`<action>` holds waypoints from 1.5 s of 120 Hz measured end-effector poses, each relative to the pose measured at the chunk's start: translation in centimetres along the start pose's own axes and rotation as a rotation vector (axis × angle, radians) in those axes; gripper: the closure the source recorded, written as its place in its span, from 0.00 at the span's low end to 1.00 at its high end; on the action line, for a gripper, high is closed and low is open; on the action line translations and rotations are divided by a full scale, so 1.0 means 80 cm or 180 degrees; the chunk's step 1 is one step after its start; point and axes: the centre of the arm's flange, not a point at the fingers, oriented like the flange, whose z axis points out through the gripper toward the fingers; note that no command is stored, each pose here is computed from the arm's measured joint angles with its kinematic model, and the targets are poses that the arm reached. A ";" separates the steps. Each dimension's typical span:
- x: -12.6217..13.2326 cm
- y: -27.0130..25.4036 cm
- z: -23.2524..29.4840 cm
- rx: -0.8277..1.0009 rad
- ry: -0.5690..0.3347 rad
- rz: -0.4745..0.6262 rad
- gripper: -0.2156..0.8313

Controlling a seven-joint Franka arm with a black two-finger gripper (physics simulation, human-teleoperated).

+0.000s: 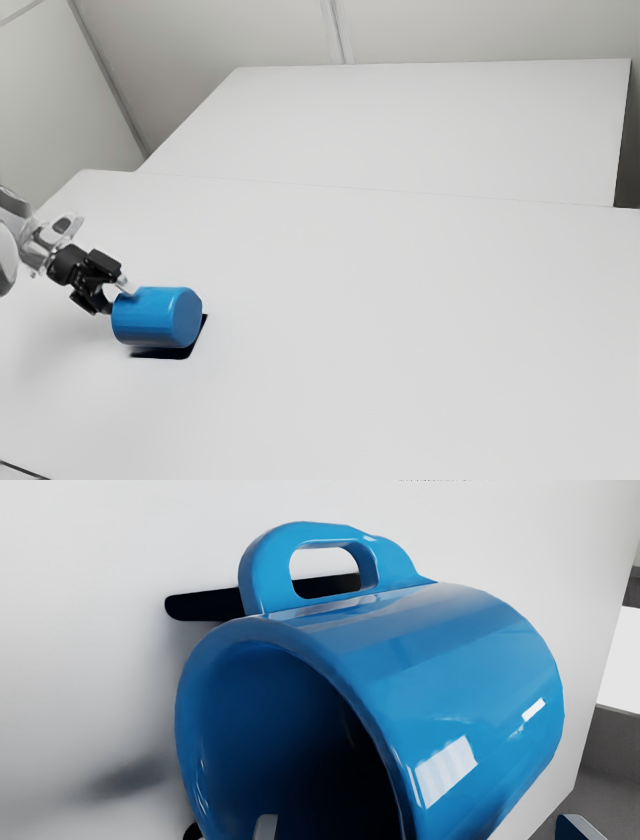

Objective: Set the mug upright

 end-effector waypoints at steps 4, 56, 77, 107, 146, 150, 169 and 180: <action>0.000 -0.001 0.002 -0.0043 0.0019 0.0003 0.21; -0.002 -0.002 0.027 -0.0518 0.0189 0.0043 0.36; -0.003 0.002 0.027 -0.0602 0.0191 0.0088 0.60; -0.003 0.011 0.028 -0.0745 0.0222 0.0158 0.81; 0.001 0.024 0.028 -0.0939 0.0322 0.0280 0.93; 0.002 0.026 0.027 -0.0944 0.0335 0.0295 0.94; 0.028 0.091 0.021 -0.0760 0.0415 0.0538 0.95; 0.045 0.121 0.027 -0.0457 0.0435 0.0546 0.95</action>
